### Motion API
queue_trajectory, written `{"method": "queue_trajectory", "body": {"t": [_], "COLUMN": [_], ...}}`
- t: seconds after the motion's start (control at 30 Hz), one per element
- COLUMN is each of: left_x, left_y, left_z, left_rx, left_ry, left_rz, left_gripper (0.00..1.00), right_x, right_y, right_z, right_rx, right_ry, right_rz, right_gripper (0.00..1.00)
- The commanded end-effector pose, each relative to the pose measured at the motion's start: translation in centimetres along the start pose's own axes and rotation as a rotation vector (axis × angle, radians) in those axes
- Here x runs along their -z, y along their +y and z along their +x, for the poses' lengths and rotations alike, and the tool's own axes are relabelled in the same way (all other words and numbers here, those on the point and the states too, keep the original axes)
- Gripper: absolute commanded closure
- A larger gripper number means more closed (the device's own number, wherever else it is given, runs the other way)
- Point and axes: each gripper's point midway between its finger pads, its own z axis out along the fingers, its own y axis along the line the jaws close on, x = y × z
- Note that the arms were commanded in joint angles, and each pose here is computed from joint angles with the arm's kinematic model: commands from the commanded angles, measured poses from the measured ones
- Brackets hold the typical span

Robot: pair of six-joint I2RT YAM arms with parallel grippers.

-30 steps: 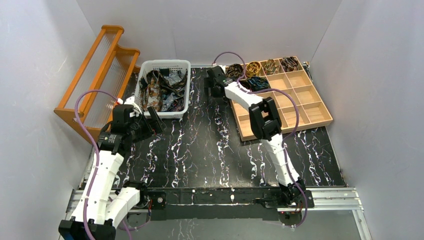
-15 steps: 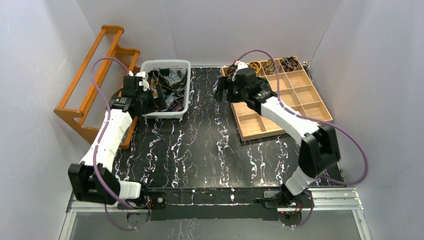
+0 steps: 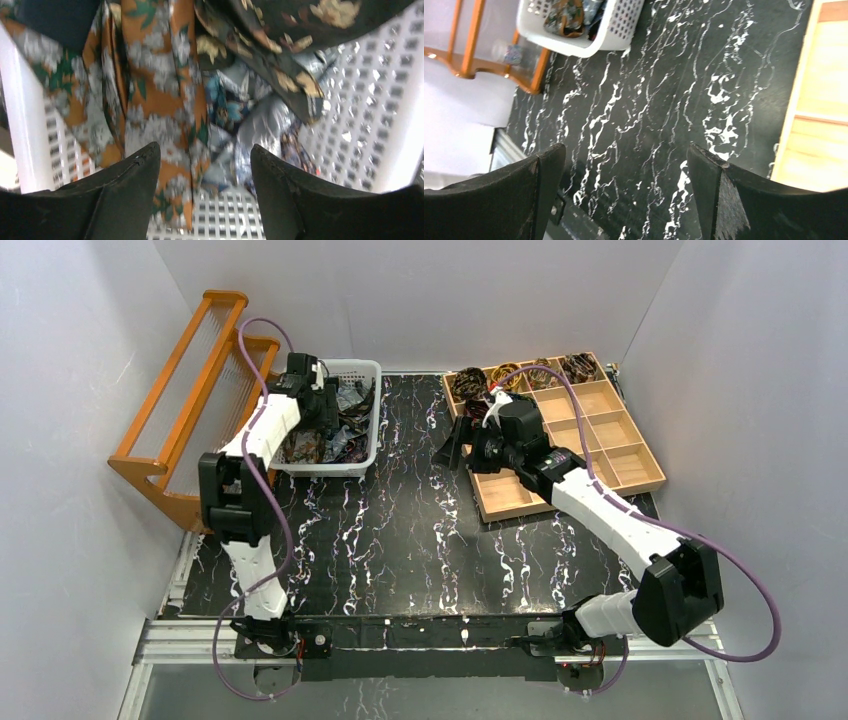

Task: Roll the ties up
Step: Move the storage box to the corner of the board, then pick up the tie from the bin.

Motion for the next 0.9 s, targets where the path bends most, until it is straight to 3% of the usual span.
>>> {"method": "queue_trajectory", "body": {"t": [0.0, 0.2, 0.27, 0.37, 0.43, 0.47, 0.63, 0.73, 0.87], "left_x": [-1.1, -4.6, -5.4, -6.4, -6.6, -6.1, -2.3, 2.0, 6.0], "left_y": [1.4, 2.0, 2.0, 2.7, 2.9, 2.9, 1.3, -1.5, -4.4], "left_z": [-2.8, -3.7, -3.5, -2.8, -2.5, -2.7, -5.7, -7.6, -6.3], "left_rx": [-0.047, -0.087, -0.101, -0.124, -0.134, -0.127, -0.102, -0.070, -0.061], "left_ry": [-0.028, -0.001, 0.012, 0.037, 0.059, 0.050, -0.058, -0.127, -0.129], "left_rz": [-0.088, -0.131, -0.133, -0.162, -0.171, -0.170, -0.075, 0.094, 0.286], "left_gripper": [0.39, 0.54, 0.70, 0.82, 0.97, 1.00, 1.00, 1.00, 1.00], "right_x": [1.6, 2.3, 2.4, 2.4, 2.4, 2.3, 2.3, 2.2, 1.7], "right_y": [2.2, 2.0, 1.8, 1.4, 1.3, 1.3, 1.4, 1.3, 1.0], "right_z": [0.5, 0.9, 1.2, 1.6, 1.9, 2.1, 2.3, 2.5, 3.2], "right_rx": [-0.033, -0.025, -0.022, -0.022, -0.026, -0.028, -0.034, -0.043, -0.071], "right_ry": [0.032, 0.047, 0.057, 0.069, 0.083, 0.089, 0.102, 0.102, 0.112], "right_rz": [-0.092, -0.078, -0.067, -0.058, -0.056, -0.054, -0.064, -0.065, -0.072], "right_gripper": [0.01, 0.01, 0.01, 0.01, 0.01, 0.01, 0.01, 0.01, 0.01]}}
